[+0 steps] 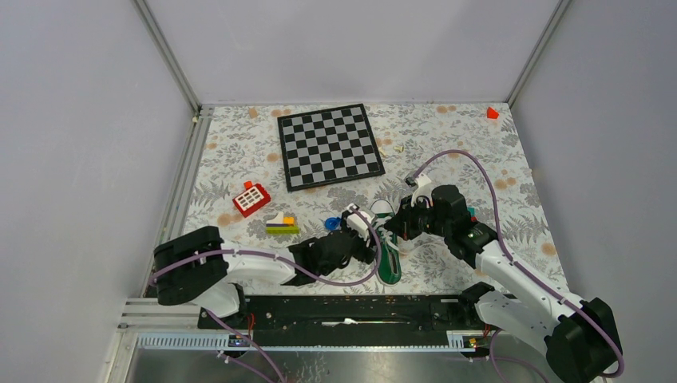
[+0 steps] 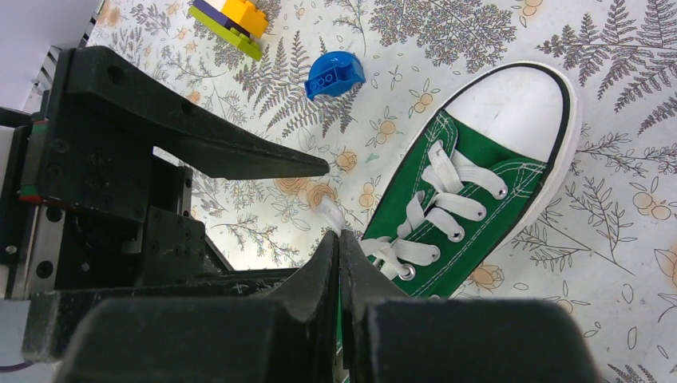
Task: Tie the shoes
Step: Wrap the shoelace around the shoelace.
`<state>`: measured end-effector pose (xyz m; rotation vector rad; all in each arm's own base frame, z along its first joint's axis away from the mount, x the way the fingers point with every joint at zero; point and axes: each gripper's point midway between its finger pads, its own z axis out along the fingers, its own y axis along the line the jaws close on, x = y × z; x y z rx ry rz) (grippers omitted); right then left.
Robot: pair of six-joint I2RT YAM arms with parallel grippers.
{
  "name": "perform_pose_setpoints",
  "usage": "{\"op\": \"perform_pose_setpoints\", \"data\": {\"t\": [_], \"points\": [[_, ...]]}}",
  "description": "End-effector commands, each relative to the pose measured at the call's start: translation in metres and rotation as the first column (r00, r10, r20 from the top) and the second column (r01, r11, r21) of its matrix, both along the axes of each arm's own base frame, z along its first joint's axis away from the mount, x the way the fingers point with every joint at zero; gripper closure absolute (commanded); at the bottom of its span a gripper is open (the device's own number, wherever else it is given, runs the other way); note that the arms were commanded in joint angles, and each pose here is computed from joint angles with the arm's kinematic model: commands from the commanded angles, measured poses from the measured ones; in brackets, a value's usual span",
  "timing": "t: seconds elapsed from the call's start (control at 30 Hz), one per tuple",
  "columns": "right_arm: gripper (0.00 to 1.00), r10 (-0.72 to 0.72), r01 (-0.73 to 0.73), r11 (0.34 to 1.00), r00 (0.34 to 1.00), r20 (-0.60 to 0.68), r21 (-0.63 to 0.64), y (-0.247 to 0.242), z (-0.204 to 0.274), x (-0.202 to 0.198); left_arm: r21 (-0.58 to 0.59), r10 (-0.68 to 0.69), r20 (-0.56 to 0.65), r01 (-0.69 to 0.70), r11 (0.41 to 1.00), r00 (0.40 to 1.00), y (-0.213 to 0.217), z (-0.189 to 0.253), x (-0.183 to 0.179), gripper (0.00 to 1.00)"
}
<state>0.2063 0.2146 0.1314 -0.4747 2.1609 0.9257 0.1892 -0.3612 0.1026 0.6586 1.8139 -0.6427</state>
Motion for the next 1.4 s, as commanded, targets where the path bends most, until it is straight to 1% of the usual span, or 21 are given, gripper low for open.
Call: {"op": "perform_pose_setpoints", "data": {"t": [0.0,0.17,0.33,0.63,0.8,0.87,1.1,1.23,1.27,1.3,1.33,1.37], "points": [[1.00,0.011,-0.011,1.000,0.999,0.033,0.011,0.002,0.011,0.004,-0.079,0.023,0.050,-0.019,0.997,0.998,-0.025,0.028,0.011,0.36],[1.00,0.012,-0.012,1.000,0.999,0.032,0.013,0.002,0.012,0.004,-0.106,-0.002,0.036,0.005,0.994,0.999,-0.035,0.024,0.009,0.36],[1.00,0.013,-0.013,1.000,0.999,0.033,0.012,0.002,0.012,0.004,-0.143,0.012,0.046,-0.006,0.990,0.999,-0.040,0.025,0.012,0.37],[1.00,0.013,-0.013,1.000,1.000,0.027,0.005,0.001,0.011,0.004,-0.206,-0.001,0.053,0.012,0.979,0.999,-0.050,0.030,0.012,0.41],[1.00,0.012,-0.012,1.000,1.000,0.028,0.008,0.001,0.012,0.004,-0.215,-0.001,0.053,0.013,0.977,0.999,-0.051,0.028,0.012,0.44],[1.00,0.012,-0.012,1.000,1.000,0.027,0.006,0.001,0.012,0.003,-0.228,-0.001,0.054,0.014,0.974,0.999,-0.052,0.028,0.012,0.48],[1.00,0.011,-0.011,1.000,0.999,0.031,0.002,0.000,0.013,0.003,-0.231,-0.001,0.052,0.013,0.973,0.999,-0.054,0.026,0.012,0.76],[1.00,0.012,-0.012,1.000,0.999,0.031,0.003,0.000,0.014,0.003,-0.224,0.007,0.052,0.005,0.975,0.999,-0.052,0.024,0.014,0.77],[1.00,0.012,-0.012,1.000,0.999,0.030,0.002,0.000,0.013,0.003,-0.221,0.009,0.052,0.002,0.975,0.999,-0.052,0.023,0.014,0.80],[1.00,0.012,-0.012,1.000,1.000,0.029,0.003,0.001,0.014,0.003,-0.216,0.013,0.051,-0.002,0.976,0.999,-0.051,0.021,0.015,0.87],[1.00,0.011,-0.011,1.000,1.000,0.029,0.003,0.001,0.014,0.003,-0.216,0.020,0.050,-0.009,0.976,0.999,-0.050,0.021,0.015,0.91],[1.00,0.010,-0.010,1.000,1.000,0.030,0.004,0.001,0.014,0.004,-0.215,0.026,0.050,-0.015,0.976,0.998,-0.049,0.020,0.016,1.00]]}}
